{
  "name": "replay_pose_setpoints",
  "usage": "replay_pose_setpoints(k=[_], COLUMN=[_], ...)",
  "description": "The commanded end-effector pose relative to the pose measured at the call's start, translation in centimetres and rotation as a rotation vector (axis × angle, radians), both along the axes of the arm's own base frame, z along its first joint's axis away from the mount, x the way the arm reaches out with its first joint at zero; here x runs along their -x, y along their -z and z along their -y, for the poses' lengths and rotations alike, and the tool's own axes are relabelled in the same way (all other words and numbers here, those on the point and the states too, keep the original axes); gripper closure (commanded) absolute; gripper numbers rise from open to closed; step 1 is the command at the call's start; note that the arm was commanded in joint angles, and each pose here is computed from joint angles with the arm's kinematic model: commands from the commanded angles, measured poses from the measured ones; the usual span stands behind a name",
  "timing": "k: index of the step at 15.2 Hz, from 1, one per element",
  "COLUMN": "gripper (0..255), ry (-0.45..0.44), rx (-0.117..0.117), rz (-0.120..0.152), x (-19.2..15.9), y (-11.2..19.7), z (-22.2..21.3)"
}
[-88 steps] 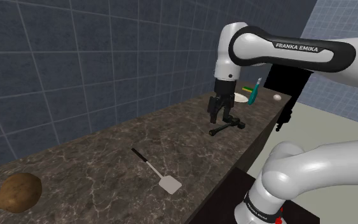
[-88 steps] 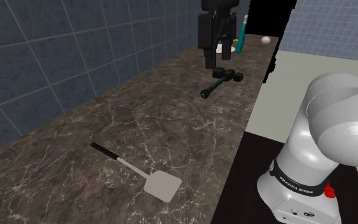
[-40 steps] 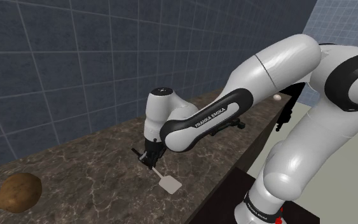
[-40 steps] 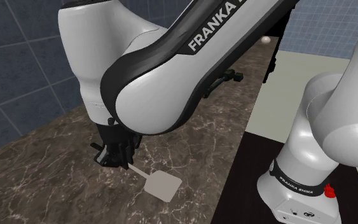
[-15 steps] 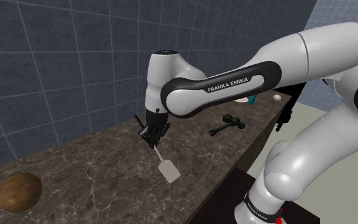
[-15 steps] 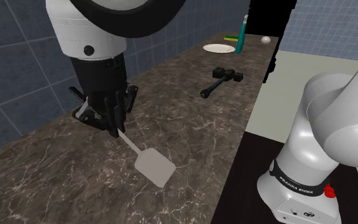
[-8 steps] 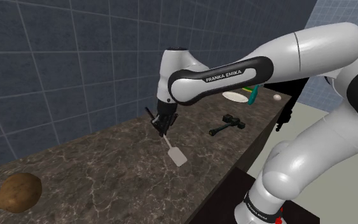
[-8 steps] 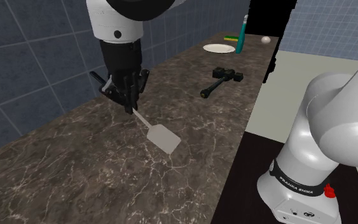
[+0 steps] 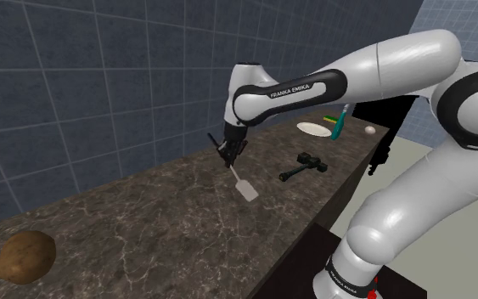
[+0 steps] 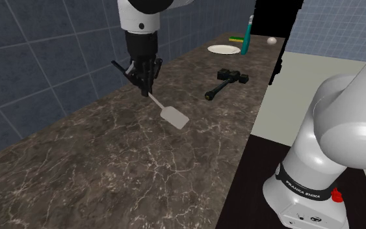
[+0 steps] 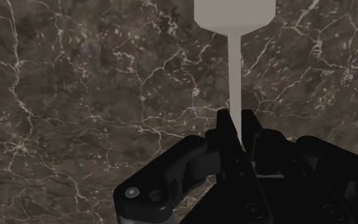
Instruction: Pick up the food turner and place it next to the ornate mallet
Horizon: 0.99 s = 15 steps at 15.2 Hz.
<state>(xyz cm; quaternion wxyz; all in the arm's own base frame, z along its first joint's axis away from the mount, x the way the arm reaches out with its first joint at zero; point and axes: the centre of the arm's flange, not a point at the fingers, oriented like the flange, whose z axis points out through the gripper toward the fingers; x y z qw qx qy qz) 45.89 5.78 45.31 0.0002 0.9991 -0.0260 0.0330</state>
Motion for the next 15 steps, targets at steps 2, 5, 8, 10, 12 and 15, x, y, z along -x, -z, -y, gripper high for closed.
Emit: replay_pose_setpoints(k=[2,5,8,10,12,15], gripper=[255,255,255,255,255,255], ry=[-0.001,-0.001,-0.001,-0.001,-0.001,-0.001], rx=[0.001,0.001,0.001,0.001,0.001,0.001], rz=[0.0,0.0,0.0,0.0,0.0,0.0], x=[-1.5,-2.9,-4.3,-4.7,-4.7,-4.7], y=[-0.2,-0.2,-0.2,0.3,1.3,2.9], z=[3.9,7.6,11.3,12.7,12.7,12.7])
